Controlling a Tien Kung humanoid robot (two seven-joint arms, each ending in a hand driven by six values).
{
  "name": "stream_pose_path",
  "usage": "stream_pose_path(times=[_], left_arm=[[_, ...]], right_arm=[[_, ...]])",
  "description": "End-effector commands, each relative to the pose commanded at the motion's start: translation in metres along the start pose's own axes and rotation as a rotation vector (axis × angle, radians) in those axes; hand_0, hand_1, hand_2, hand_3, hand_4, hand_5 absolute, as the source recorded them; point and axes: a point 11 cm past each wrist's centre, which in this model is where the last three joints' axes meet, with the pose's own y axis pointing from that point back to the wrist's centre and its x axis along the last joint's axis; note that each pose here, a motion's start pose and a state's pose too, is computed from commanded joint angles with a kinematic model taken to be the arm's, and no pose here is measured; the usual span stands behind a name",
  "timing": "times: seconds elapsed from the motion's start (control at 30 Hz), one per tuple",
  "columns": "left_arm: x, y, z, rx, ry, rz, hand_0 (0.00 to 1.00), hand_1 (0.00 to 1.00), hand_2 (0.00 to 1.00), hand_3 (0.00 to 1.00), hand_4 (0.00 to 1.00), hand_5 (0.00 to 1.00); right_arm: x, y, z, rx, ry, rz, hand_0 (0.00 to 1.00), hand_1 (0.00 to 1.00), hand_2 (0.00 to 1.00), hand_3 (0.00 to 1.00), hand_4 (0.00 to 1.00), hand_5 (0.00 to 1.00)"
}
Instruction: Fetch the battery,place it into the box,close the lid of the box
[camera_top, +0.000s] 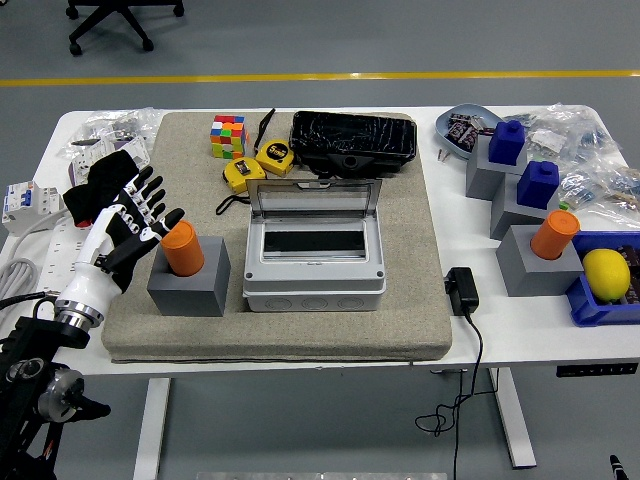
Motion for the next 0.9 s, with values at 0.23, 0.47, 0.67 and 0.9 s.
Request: stream_pose_path(times=[0.23, 0.47, 0.67, 0.9], left_arm=[[-0.009, 0.0, -0.005, 0.016, -0.019, -0.02, 0.998, 0.998, 0.998, 0.998, 0.998, 0.319], [-0.007, 0.0, -0.007, 0.034, -0.067, 0.011, 0.998, 0.998, 0.998, 0.998, 0.998, 0.038], [-0.008, -0.001, -0.009, 0.042, -0.093, 0.019, 0.998, 0.998, 0.998, 0.998, 0.998, 0.002], [-0.012, 0.0, -0.012, 0.046, -0.092, 0.023, 0.99, 0.998, 0.998, 0.979, 0.998, 0.002]], right_arm=[[-0.001, 0.0, 0.0, 0.0, 0.001, -0.003, 0.814, 0.511, 0.575, 0.971, 0.998, 0.998], [0.0, 0.0, 0.001, -0.003, 0.001, -0.001, 0.814, 0.511, 0.575, 0.962, 0.998, 0.998], [0.002, 0.0, 0.001, -0.004, 0.001, 0.002, 0.814, 0.511, 0.575, 0.959, 0.998, 0.998], [0.0, 0.0, 0.001, -0.002, 0.004, -0.002, 0.814, 0.512, 0.575, 0.957, 0.998, 0.998]])
